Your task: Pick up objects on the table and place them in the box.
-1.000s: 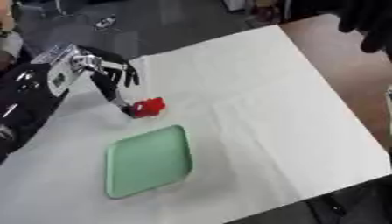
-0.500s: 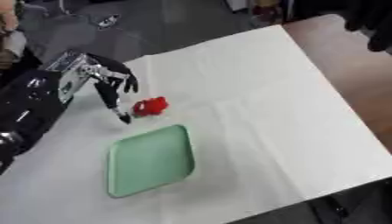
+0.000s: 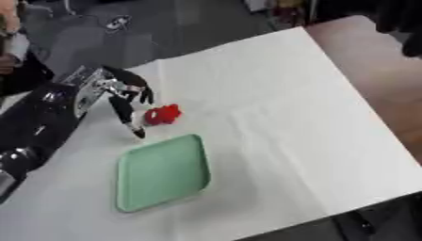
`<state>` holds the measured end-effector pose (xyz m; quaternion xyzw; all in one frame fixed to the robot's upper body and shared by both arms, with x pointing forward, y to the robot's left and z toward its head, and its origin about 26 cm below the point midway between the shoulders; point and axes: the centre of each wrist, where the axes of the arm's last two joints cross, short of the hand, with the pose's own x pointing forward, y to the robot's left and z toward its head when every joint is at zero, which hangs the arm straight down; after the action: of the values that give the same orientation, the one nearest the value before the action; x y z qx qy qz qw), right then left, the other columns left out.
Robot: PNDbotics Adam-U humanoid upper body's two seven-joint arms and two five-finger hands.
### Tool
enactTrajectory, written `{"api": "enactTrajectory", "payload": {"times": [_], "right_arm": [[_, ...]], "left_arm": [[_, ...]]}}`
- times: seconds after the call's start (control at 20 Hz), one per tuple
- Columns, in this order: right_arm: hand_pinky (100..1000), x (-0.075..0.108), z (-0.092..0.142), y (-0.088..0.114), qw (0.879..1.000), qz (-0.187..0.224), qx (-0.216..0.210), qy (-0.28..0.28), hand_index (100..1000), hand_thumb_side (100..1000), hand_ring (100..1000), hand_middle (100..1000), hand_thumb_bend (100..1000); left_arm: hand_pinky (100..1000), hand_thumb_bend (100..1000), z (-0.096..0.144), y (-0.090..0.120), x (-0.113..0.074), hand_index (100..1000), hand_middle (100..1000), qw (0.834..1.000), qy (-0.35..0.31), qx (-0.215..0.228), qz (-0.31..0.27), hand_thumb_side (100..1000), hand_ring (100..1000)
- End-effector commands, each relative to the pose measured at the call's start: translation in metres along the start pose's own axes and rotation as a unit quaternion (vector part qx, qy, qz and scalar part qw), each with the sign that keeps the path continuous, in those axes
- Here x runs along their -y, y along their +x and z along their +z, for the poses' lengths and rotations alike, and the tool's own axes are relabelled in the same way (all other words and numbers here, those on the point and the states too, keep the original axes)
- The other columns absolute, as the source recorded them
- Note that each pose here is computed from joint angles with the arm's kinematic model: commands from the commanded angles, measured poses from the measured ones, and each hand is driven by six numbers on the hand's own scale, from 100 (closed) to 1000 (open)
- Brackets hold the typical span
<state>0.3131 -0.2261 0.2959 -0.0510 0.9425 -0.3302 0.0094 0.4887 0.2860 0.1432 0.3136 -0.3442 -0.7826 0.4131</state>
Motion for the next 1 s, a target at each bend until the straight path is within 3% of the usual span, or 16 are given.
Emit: {"api": "enactTrajectory", "payload": {"times": [0.05,0.35,0.6,0.85,1.0], "right_arm": [[237,0.004,-0.008,0.004,1.0,0.009,0.017,0.002,370,677,352,329,100],[238,0.004,-0.01,0.004,1.0,0.01,0.022,0.002,371,672,352,329,100],[238,0.003,-0.012,0.004,1.0,0.008,0.026,0.001,370,687,352,329,100],[239,0.003,-0.013,0.004,1.0,0.006,0.029,0.0,370,686,352,329,100],[239,0.003,-0.013,0.004,1.0,0.007,0.029,0.0,371,684,352,328,100]], "left_arm": [[578,778,0.004,-0.005,-0.006,857,720,1.0,0.022,-0.011,-0.003,516,560],[520,757,0.0,-0.002,0.0,839,686,0.999,0.049,-0.014,-0.005,419,522],[457,662,-0.002,0.0,0.002,806,640,0.997,0.078,-0.017,-0.011,333,481],[404,596,-0.004,0.002,0.004,763,590,0.995,0.102,-0.018,-0.01,334,437],[310,454,-0.005,0.002,0.006,686,497,0.994,0.11,-0.02,-0.006,392,344]]}}
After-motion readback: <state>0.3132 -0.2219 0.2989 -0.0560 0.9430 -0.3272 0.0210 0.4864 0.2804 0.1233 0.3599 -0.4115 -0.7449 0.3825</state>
